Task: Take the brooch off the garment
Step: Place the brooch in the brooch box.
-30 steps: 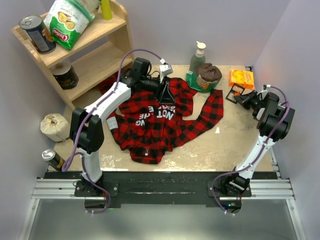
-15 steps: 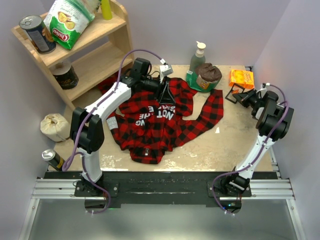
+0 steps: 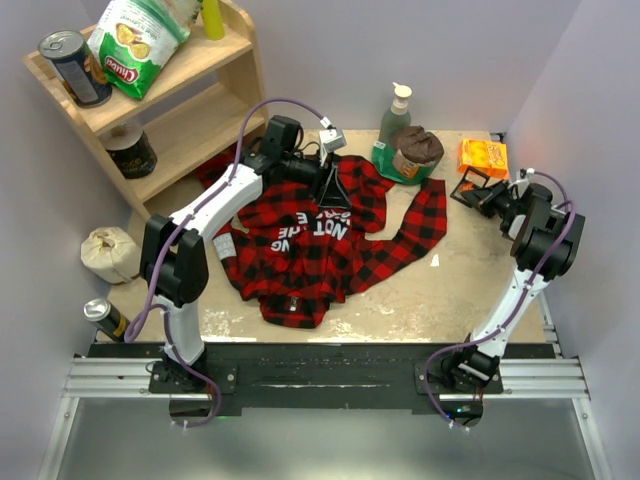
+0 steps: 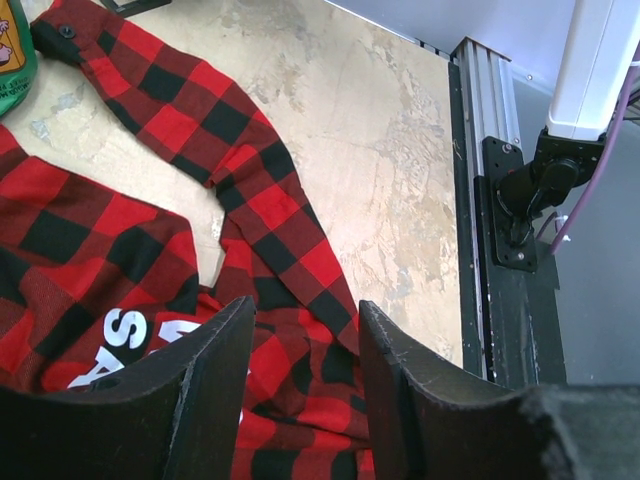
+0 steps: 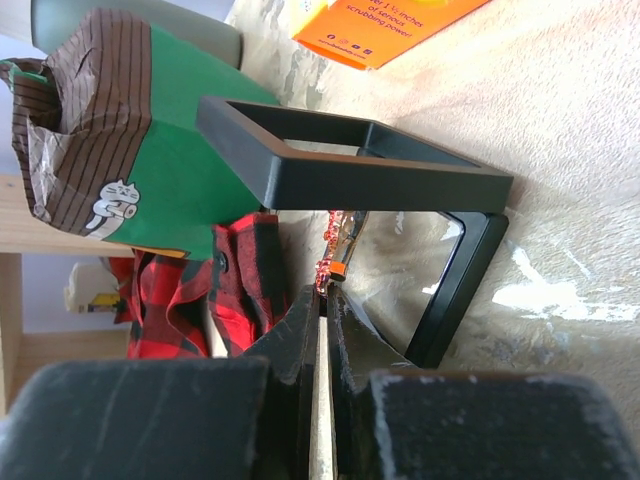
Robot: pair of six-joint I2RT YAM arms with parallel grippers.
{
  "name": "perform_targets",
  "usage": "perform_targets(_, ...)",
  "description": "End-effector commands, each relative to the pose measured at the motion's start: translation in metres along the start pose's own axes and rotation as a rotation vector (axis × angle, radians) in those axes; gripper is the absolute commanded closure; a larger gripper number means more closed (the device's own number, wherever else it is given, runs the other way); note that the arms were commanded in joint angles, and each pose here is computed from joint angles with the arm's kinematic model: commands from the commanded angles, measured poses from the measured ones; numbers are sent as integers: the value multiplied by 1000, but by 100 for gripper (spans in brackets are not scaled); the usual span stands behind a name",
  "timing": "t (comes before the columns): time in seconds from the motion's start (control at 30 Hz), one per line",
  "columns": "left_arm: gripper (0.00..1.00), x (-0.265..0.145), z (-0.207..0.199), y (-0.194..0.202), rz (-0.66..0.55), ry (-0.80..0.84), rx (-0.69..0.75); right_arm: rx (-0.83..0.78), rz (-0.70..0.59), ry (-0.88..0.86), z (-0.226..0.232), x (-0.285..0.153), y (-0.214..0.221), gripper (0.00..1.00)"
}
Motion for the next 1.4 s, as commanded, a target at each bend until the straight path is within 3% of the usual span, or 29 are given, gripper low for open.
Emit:
perform_targets(0.0, 48, 1, 4, -7, -25, -3, 17, -35, 0, -2, 3, 3, -5, 94)
perform_targets(0.13, 46, 1, 4, -8, -27, -2, 20, -42, -5, -3, 6, 2, -5, 75)
perform_targets(0.3, 45, 1, 4, -7, -24, -2, 16, -46, -15, 9, 9, -2, -6, 65)
perform_targets(0.67, 45, 2, 5, -8, -27, -1, 17, -62, -13, 11, 25, -9, -7, 64)
perform_targets(1.03, 45, 3, 2, -11, -30, 2, 23, -150, -55, 136, 32, -21, -15, 64)
perform_targets(1.37, 43, 0, 0, -14, -27, -5, 32, -248, -1, 154, 44, -26, -9, 65)
Point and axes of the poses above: each gripper's point midway between its finger pads, its own x axis out along the fingers, its own z axis along the line the jaws close on, y = z × x, the point moved 4 cm from there along -x, back along the fingers, and after that the axes turned 13 degrees about x, right-handed, at the moved point
